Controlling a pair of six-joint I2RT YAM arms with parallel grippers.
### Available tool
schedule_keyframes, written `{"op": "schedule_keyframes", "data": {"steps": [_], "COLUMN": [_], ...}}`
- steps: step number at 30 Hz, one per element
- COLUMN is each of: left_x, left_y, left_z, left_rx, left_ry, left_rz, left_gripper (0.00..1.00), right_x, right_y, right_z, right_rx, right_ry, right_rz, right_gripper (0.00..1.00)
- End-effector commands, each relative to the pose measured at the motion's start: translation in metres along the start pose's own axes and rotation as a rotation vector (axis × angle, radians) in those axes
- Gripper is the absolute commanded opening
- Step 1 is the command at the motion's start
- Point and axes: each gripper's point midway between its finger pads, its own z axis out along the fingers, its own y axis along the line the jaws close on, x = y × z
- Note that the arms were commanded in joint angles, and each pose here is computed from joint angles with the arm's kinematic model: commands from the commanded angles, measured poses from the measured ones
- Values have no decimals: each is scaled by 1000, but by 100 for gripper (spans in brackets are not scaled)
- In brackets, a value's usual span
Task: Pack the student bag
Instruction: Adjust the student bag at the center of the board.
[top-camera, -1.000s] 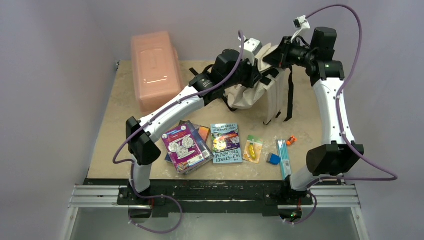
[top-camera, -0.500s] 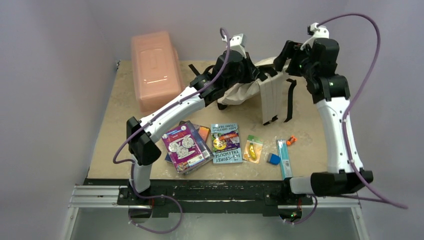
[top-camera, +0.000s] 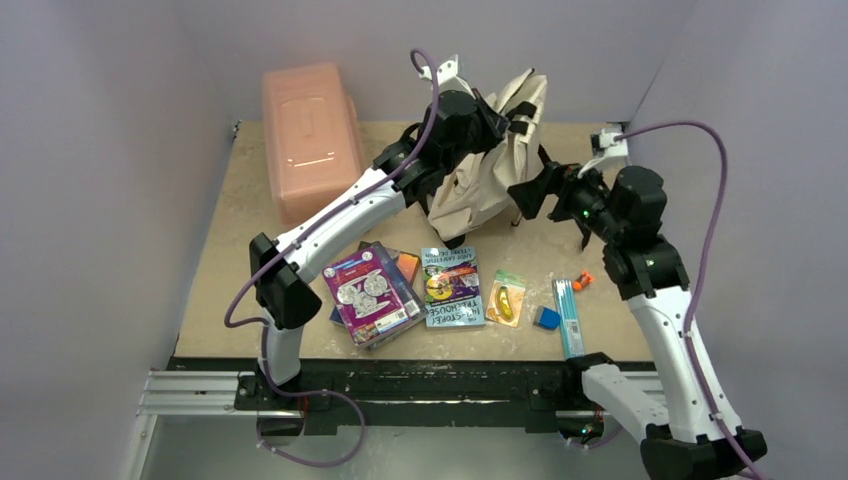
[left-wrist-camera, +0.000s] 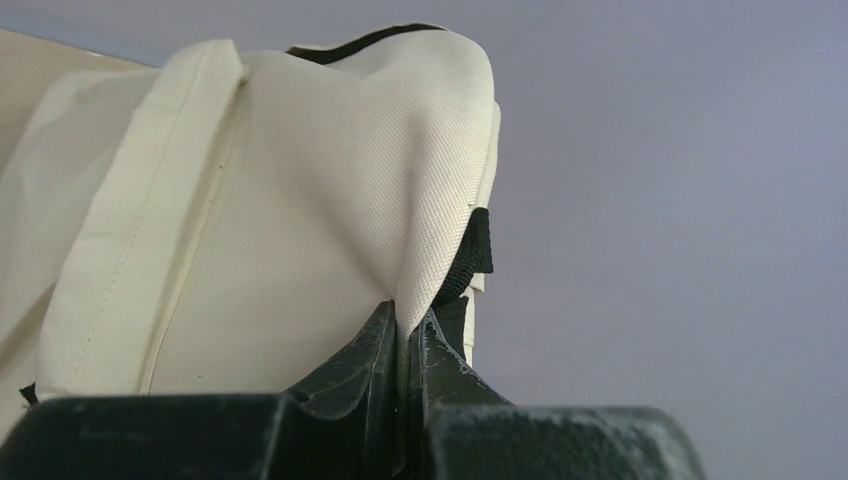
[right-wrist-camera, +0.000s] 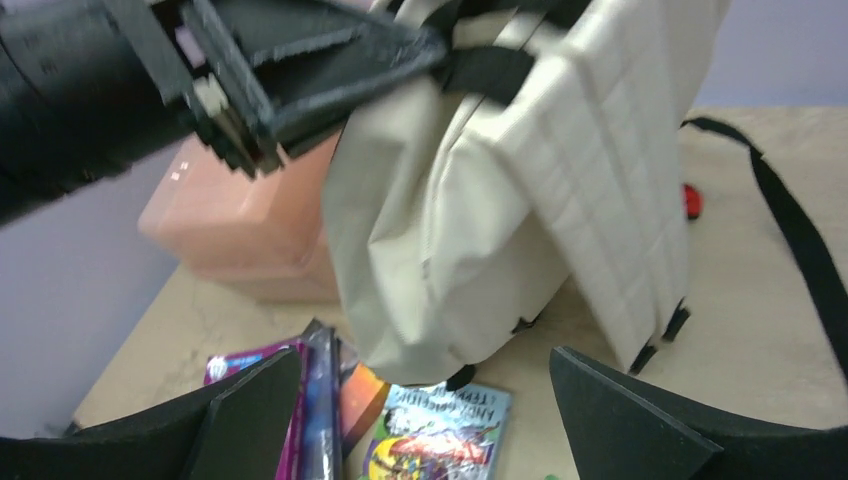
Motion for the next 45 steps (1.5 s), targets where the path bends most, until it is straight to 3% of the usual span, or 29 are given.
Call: {"op": "schedule_keyframes", "data": {"steps": [1, 6, 11, 14, 16, 22, 23, 28, 32, 36, 45], "left_x": [-69, -66, -69, -70, -74, -73, -74, -64, -52, -42, 19], "left_y": [-69, -71, -70, -61, -56, -45, -42, -30, -5, 27, 88], "left_z": [-29, -29, -33, -36, -38, -41, -41, -50, -61, -72, -51], "left_rx": [203, 211, 205, 179, 169, 211, 207, 222, 222, 183, 96], "left_ry": [-159, -143, -144, -157, -166, -88, -73, -1, 20, -2, 134], "left_rz": [-146, -169, -160, -125, -99, -5, 16, 212, 373, 455, 406], "left_gripper": [0, 0, 0, 0, 0, 0, 4, 52, 73, 75, 73], "right_x": [13, 28, 15, 10, 8, 19, 19, 8, -5, -9, -6], "right_y": [29, 8, -31, -43, -46, -36, -36, -25, -21, -26, -22], "right_z": [15, 50, 59, 57, 59, 72, 74, 75, 74, 76, 79], "right_rx": [-154, -8, 221, 288, 293, 182, 170, 62, 11, 22, -29], "right_ry": [-43, -49, -123, -140, -162, -133, -126, -139, -158, -134, -96], "right_rz": [-70, -124, -107, -129, -146, -235, -235, -240, -207, -226, -211], "right_gripper": [99, 99, 86, 59, 48, 0, 0, 0, 0, 2, 5]}}
